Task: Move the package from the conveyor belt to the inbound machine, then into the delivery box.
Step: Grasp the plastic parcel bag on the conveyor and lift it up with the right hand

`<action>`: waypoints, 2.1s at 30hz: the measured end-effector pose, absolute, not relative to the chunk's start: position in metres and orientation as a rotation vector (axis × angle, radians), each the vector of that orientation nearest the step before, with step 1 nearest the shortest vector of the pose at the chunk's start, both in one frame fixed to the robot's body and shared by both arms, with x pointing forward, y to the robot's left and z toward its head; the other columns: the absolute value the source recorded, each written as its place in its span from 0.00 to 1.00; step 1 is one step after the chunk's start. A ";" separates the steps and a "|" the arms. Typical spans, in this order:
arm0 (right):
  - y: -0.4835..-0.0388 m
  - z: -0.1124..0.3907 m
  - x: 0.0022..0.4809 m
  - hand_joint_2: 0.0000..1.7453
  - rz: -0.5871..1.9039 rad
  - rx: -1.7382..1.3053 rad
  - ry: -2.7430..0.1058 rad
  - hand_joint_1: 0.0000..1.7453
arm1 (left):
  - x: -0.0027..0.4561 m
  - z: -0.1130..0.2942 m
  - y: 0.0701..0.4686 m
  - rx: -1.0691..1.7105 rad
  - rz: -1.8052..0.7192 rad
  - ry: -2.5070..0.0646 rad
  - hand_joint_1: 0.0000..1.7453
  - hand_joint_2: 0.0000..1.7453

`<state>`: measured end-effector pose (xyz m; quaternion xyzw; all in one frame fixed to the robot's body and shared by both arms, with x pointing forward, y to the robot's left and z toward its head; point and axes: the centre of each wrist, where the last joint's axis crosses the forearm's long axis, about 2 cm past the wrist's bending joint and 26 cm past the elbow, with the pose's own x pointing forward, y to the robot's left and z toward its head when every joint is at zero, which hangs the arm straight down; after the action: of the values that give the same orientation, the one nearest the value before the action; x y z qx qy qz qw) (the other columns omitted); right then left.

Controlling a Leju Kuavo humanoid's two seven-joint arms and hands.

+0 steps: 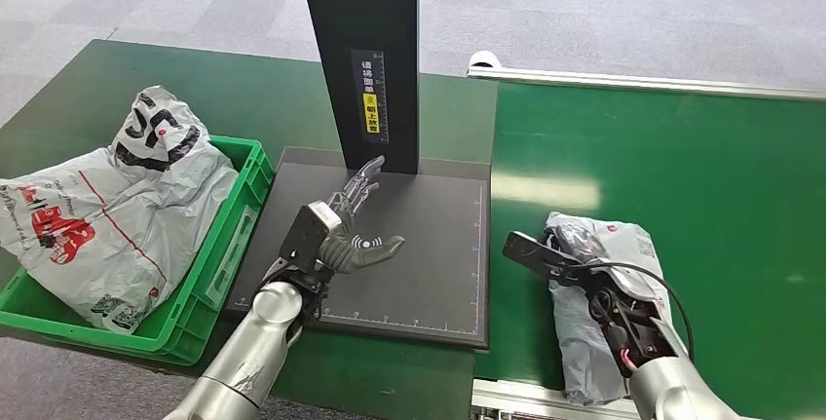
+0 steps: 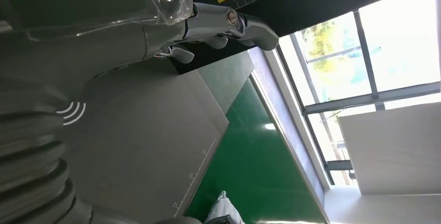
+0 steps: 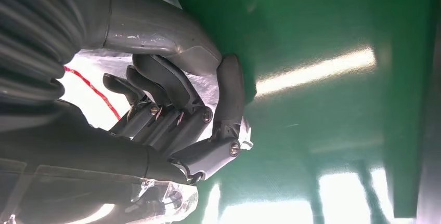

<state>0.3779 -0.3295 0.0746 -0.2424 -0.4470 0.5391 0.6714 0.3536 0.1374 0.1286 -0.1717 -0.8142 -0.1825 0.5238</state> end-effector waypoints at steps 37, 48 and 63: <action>-0.326 0.061 0.364 1.00 1.138 -0.741 -0.738 0.00 | 0.351 0.122 0.132 -0.398 -0.419 -1.924 0.00 1.00; -0.327 0.061 0.365 1.00 1.206 -0.568 -0.803 1.00 | 0.351 0.122 0.132 -0.402 -0.414 -1.923 0.00 1.00; -0.325 0.065 0.368 1.00 1.209 -0.569 -0.873 1.00 | 0.349 0.119 0.138 -0.392 -0.404 -1.929 0.00 1.00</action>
<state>0.3680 -0.3247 0.0646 -0.2554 -0.3917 0.5423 0.6980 0.3492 0.1383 0.1192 -0.1646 -0.8101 -0.1695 0.5365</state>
